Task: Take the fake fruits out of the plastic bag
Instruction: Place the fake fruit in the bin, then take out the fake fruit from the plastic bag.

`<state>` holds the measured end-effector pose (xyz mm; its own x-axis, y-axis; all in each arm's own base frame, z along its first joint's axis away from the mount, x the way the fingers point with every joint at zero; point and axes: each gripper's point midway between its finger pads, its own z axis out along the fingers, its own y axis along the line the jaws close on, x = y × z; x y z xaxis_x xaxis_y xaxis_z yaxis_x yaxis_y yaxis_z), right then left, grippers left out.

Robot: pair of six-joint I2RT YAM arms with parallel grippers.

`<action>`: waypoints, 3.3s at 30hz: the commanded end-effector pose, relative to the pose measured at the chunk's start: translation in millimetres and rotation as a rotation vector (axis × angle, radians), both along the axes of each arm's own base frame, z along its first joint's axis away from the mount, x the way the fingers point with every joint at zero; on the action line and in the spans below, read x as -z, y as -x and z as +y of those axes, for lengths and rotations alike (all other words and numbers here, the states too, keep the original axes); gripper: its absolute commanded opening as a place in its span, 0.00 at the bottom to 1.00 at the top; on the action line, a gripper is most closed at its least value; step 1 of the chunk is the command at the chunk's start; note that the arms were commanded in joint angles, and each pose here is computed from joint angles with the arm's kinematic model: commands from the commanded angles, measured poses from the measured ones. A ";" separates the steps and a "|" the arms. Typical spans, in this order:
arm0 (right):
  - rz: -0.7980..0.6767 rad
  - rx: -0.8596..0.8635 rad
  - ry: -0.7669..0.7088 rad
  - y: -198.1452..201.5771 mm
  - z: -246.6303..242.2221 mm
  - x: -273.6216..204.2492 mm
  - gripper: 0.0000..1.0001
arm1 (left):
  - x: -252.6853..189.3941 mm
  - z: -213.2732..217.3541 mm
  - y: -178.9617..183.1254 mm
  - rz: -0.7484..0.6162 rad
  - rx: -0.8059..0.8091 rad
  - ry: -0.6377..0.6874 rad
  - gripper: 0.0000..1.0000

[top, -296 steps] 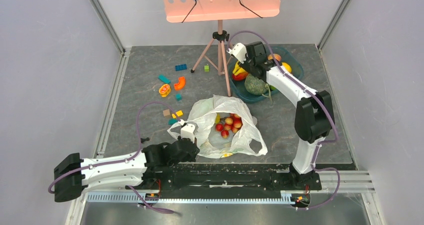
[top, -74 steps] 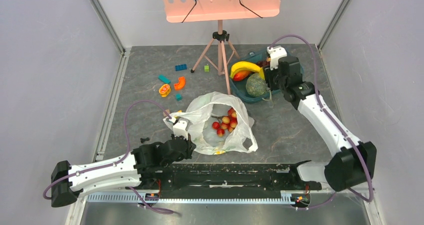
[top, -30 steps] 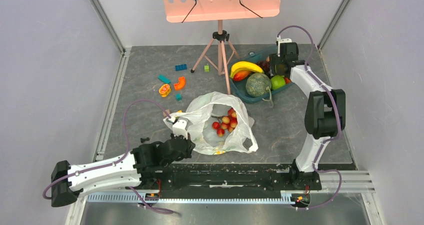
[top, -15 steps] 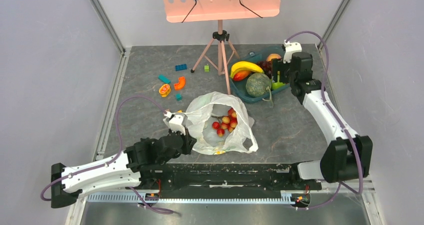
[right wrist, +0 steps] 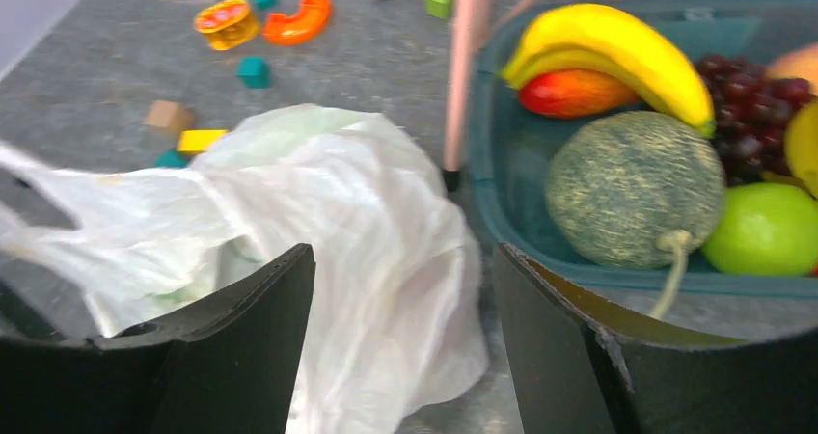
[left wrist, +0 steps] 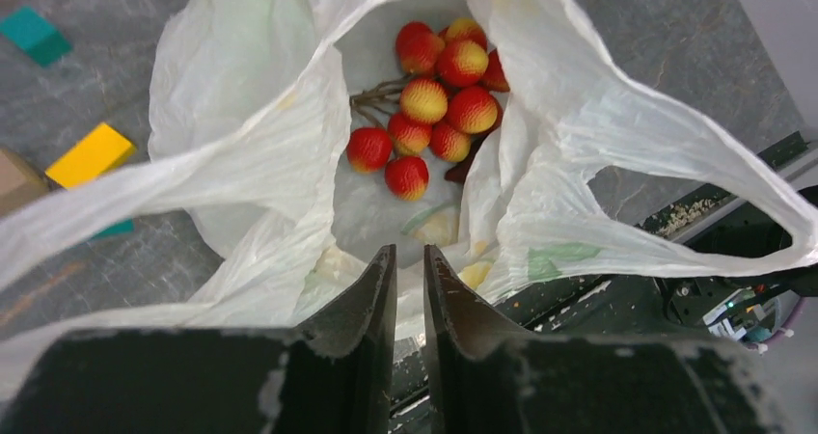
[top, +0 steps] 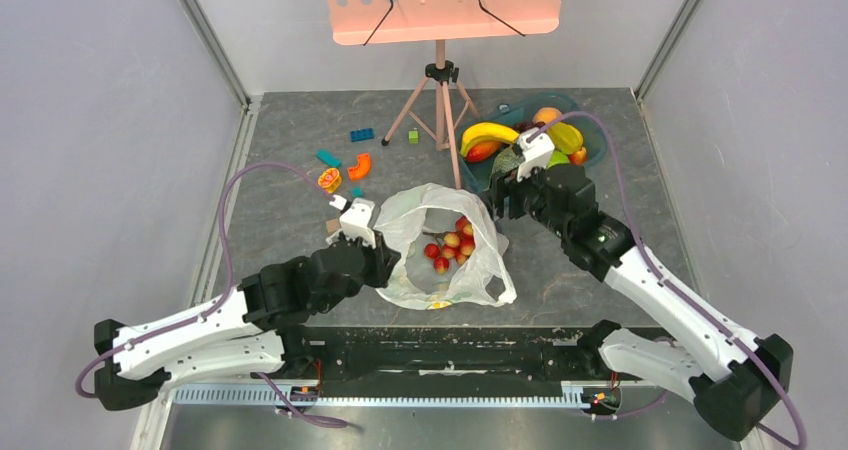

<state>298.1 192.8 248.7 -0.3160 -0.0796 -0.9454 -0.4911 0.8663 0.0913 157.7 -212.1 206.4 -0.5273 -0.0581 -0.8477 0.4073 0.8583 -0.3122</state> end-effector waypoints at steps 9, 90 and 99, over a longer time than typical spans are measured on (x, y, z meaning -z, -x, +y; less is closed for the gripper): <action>-0.070 -0.570 0.092 120.0 98.5 -4.6 0.59 | -10.3 -13.4 -34.5 -0.017 0.011 -0.029 0.20; 0.399 -0.529 0.729 -0.6 120.3 225.5 0.22 | 118.3 7.3 -41.4 0.187 -0.066 -0.006 0.12; 0.300 -0.584 0.626 4.7 134.8 183.4 0.00 | 116.5 6.0 -42.1 0.188 -0.064 -0.002 0.12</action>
<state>295.0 314.2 28.0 -0.3429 -0.8203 -0.4577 -0.8883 0.4417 -0.1260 196.7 -203.9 82.0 -0.6863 -0.0743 -0.7235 0.2818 0.8899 -0.3586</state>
